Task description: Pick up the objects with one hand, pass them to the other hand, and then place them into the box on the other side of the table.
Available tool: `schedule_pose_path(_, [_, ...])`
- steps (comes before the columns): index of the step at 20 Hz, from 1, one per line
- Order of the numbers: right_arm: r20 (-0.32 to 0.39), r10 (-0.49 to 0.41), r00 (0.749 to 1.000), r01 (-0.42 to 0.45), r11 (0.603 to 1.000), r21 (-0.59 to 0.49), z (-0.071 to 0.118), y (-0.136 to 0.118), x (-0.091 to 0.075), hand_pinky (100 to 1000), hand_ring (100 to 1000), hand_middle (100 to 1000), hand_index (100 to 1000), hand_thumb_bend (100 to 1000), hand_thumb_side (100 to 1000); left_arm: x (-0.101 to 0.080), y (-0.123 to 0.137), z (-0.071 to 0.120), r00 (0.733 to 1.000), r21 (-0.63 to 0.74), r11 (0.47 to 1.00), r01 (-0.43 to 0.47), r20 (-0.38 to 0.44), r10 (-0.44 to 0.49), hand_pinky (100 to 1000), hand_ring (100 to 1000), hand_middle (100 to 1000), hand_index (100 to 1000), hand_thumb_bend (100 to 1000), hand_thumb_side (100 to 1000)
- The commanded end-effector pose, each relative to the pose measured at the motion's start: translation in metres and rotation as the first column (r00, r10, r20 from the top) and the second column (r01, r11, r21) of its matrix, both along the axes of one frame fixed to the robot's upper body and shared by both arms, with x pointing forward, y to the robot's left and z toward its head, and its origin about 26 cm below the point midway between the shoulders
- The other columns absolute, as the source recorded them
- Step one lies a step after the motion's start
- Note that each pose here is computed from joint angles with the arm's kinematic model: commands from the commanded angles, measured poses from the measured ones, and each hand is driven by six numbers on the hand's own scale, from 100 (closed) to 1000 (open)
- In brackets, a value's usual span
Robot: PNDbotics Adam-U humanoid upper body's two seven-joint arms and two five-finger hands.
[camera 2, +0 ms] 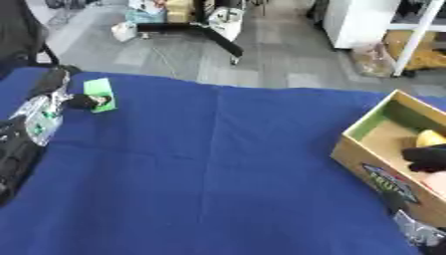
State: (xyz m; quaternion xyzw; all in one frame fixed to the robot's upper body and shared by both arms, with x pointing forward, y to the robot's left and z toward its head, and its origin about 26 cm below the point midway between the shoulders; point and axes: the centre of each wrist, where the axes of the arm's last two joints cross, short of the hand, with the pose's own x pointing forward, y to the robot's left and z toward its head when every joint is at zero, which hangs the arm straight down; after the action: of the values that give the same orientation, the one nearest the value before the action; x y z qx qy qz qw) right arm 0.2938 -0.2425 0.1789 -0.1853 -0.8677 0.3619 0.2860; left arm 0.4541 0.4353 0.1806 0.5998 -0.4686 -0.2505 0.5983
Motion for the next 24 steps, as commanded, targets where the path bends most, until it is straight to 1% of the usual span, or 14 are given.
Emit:
schedule_pose_path(1, [0.028, 0.015, 1.0, -0.015, 1.0, 0.003, 0.008, 0.0, -0.002, 642, 628, 647, 761, 263, 276, -0.001, 0.008, 0.022, 0.998, 0.028, 0.999, -0.021, 0.06, 0.019, 808, 799, 801, 876, 550, 380])
schedule_pose_path(3, [0.028, 0.013, 1.0, -0.014, 1.0, 0.007, 0.008, 0.0, -0.002, 642, 629, 648, 761, 259, 277, 0.0, 0.006, 0.021, 0.998, 0.032, 0.999, -0.02, 0.066, 0.018, 784, 766, 765, 856, 502, 342])
schedule_pose_path(6, [0.031, 0.013, 0.999, -0.013, 1.0, 0.012, 0.009, 0.0, -0.002, 646, 629, 648, 761, 258, 277, 0.002, 0.002, 0.019, 0.998, 0.027, 1.0, -0.008, 0.056, 0.006, 743, 692, 692, 814, 430, 286])
schedule_pose_path(8, [0.031, 0.014, 0.999, -0.014, 1.0, 0.011, 0.009, 0.0, -0.002, 646, 630, 648, 762, 250, 279, 0.002, 0.001, 0.018, 0.999, 0.019, 1.0, 0.002, 0.042, -0.002, 694, 614, 623, 768, 344, 225])
schedule_pose_path(9, [0.03, 0.014, 0.999, -0.014, 1.0, 0.011, 0.009, 0.0, -0.002, 646, 630, 648, 762, 249, 280, 0.002, 0.001, 0.018, 0.999, 0.015, 1.0, 0.005, 0.038, -0.006, 684, 600, 607, 755, 321, 209])
schedule_pose_path(10, [0.029, 0.014, 0.999, -0.014, 1.0, 0.01, 0.009, 0.0, -0.002, 646, 630, 648, 763, 246, 282, 0.002, 0.001, 0.019, 0.999, 0.011, 1.0, 0.008, 0.036, -0.008, 654, 564, 570, 720, 264, 174])
schedule_pose_path(14, [0.026, 0.009, 1.0, -0.009, 1.0, 0.008, 0.008, -0.002, -0.002, 648, 632, 649, 764, 242, 285, 0.001, 0.001, 0.022, 0.998, -0.012, 1.0, 0.012, 0.069, -0.012, 619, 522, 513, 666, 166, 128])
schedule_pose_path(17, [0.025, 0.006, 1.0, -0.006, 1.0, 0.007, 0.008, -0.003, -0.002, 649, 633, 650, 765, 239, 286, 0.001, 0.001, 0.025, 0.994, -0.047, 0.998, 0.028, 0.106, -0.023, 611, 508, 495, 645, 148, 131])
schedule_pose_path(20, [0.027, 0.003, 1.0, -0.003, 1.0, 0.001, 0.008, -0.004, -0.002, 651, 634, 651, 767, 240, 286, -0.002, -0.001, 0.033, 0.986, -0.107, 0.992, 0.073, 0.155, -0.055, 610, 498, 478, 625, 134, 143])
schedule_pose_path(24, [0.037, -0.001, 0.999, 0.001, 1.0, -0.014, 0.011, -0.006, -0.002, 654, 636, 652, 771, 243, 285, -0.008, -0.006, 0.045, 0.964, -0.211, 0.961, 0.18, 0.23, -0.13, 612, 491, 467, 609, 125, 156])
